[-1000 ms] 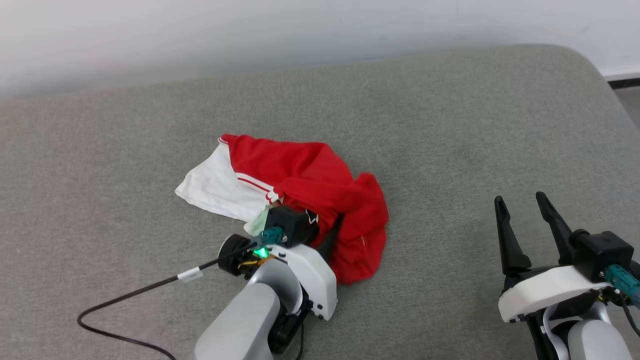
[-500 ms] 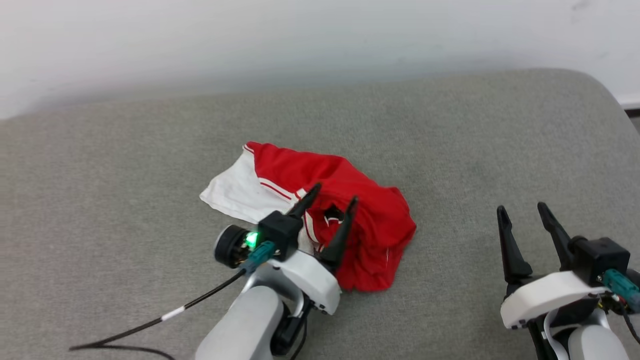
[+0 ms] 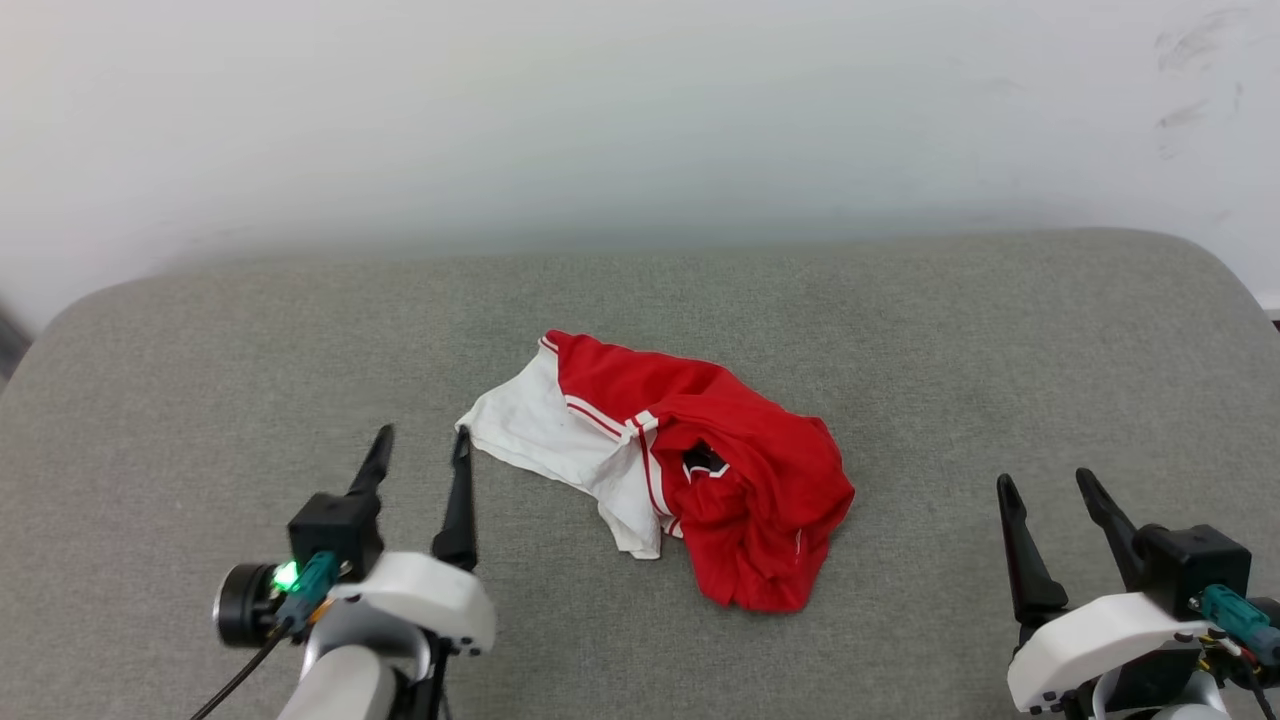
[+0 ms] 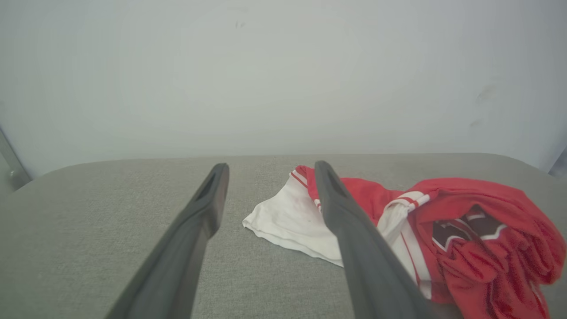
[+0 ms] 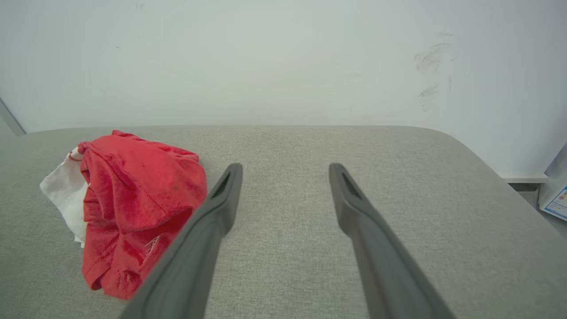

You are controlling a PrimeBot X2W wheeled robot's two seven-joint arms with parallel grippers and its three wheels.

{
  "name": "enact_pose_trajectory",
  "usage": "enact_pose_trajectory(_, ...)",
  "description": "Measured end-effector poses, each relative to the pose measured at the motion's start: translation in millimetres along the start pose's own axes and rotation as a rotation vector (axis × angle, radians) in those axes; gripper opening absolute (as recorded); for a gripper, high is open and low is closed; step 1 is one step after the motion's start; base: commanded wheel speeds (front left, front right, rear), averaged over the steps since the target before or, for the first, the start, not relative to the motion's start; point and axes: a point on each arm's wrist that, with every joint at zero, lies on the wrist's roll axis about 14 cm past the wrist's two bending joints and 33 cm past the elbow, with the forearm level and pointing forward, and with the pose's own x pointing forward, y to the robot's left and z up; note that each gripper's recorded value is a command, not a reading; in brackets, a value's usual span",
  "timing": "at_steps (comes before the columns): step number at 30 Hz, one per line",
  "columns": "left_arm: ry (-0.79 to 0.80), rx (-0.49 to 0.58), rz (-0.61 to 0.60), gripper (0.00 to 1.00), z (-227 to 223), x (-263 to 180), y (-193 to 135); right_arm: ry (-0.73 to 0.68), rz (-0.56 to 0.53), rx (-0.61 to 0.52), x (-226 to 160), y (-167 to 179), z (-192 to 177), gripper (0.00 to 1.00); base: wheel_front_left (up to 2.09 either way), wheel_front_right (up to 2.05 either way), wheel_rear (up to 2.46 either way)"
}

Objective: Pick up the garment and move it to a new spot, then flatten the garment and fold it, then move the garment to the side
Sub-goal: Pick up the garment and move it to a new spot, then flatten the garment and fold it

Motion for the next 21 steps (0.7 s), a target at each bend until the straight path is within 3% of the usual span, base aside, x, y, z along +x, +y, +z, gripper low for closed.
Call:
enact_pose_trajectory(7,0.029,0.028,0.034,1.0,-8.8,-20.6,19.4,-0.005,0.047,-0.017,-4.0,16.0,4.5,1.0,0.0,0.0,0.0)
enact_pose_trajectory(21,0.037,0.018,0.014,1.0,-11.7,-26.9,11.3,-0.035,0.062,-0.019,-8.0,21.7,16.6,1.0,0.0,0.0,0.0)
